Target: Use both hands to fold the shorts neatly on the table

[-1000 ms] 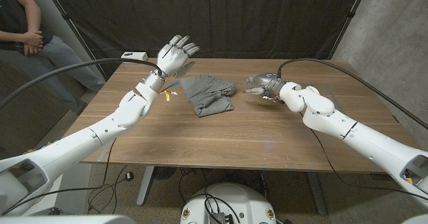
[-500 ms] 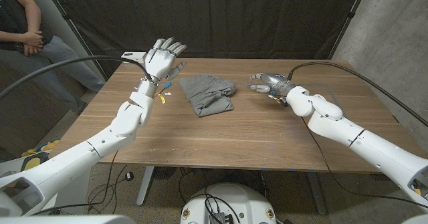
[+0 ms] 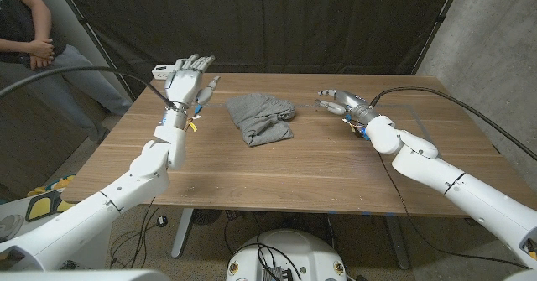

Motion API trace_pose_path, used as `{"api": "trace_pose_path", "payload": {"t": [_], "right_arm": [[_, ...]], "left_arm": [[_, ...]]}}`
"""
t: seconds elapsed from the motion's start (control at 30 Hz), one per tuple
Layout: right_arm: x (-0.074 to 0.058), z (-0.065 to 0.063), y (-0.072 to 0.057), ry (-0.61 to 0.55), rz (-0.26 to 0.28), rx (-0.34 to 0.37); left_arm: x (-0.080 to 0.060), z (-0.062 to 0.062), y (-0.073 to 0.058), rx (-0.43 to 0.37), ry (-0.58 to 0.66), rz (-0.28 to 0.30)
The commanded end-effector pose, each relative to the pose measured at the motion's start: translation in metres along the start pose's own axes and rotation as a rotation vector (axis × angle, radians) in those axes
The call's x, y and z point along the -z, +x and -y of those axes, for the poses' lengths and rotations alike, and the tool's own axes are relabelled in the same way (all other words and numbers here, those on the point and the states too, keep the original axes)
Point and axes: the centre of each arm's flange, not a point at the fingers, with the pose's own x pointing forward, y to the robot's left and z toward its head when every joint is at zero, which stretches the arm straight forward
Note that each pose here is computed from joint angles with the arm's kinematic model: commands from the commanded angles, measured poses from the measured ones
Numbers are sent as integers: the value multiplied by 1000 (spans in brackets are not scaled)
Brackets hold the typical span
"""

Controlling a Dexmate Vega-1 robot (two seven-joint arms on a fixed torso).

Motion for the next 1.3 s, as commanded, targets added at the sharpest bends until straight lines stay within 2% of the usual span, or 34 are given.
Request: {"api": "trace_pose_path", "payload": {"t": [0.03, 0.37, 0.8, 1.03, 1.3], "right_arm": [[16, -2, -12, 172, -8, 69], [24, -7, -16, 260, -5, 102], [35, -13, -21, 436, 1, 140], [36, -16, -26, 479, 3, 143], [35, -19, -34, 594, 9, 186]], "left_arm": [[24, 7, -21, 84, -300, -164], [39, 17, -29, 132, -507, -251], [55, 35, -39, 188, -802, -345], [61, 43, -42, 220, -926, -359], [68, 53, -39, 287, -1082, -323]]}}
